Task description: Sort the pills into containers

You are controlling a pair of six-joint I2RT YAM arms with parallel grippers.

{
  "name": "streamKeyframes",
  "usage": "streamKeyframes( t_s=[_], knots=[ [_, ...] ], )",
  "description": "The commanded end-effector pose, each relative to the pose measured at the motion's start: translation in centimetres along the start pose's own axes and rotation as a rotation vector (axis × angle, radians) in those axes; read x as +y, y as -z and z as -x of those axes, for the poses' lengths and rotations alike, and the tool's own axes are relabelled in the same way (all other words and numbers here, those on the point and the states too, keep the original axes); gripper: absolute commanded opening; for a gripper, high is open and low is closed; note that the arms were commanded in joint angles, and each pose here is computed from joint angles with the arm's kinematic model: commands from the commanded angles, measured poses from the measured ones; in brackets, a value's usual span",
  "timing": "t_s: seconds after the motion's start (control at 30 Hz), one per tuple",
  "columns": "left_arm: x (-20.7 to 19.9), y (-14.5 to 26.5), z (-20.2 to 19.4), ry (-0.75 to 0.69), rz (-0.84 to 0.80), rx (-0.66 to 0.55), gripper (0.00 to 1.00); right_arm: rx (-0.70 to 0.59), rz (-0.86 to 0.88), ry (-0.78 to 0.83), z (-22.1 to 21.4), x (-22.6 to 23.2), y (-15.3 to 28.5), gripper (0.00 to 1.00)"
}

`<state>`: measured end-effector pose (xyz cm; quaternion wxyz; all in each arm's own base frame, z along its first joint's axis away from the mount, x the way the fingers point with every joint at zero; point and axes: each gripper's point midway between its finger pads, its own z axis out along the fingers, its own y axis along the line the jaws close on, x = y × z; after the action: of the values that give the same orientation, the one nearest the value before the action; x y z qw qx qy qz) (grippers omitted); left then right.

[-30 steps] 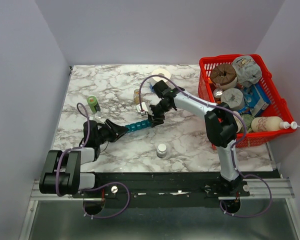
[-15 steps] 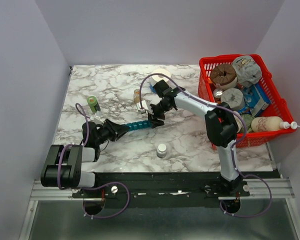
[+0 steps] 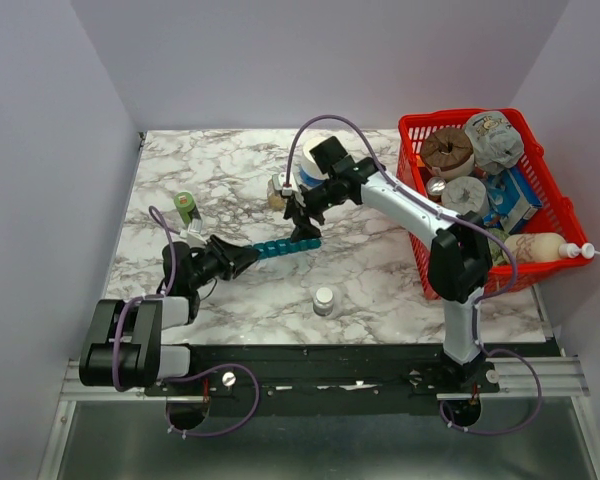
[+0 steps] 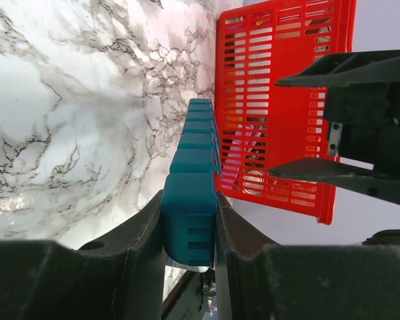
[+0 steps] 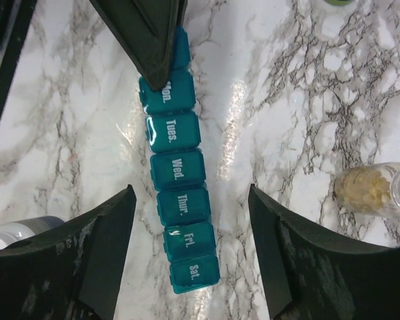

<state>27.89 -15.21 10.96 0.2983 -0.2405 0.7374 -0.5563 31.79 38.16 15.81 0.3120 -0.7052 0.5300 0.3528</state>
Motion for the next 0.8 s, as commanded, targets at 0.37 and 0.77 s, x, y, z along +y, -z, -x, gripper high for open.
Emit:
streamKeyframes(
  t_s=[0.37, 0.77],
  knots=[
    [3.0, -0.1, 0.2, -0.046, 0.120, 0.001, 0.00, 0.041, -0.024, -0.260, -1.0, 1.3, -2.0, 0.44],
    [6.6, -1.0, -0.3, 0.069, 0.142, -0.011, 0.00, 0.133, -0.046, -0.378, -4.5, 2.4, -4.3, 0.29]
  ],
)
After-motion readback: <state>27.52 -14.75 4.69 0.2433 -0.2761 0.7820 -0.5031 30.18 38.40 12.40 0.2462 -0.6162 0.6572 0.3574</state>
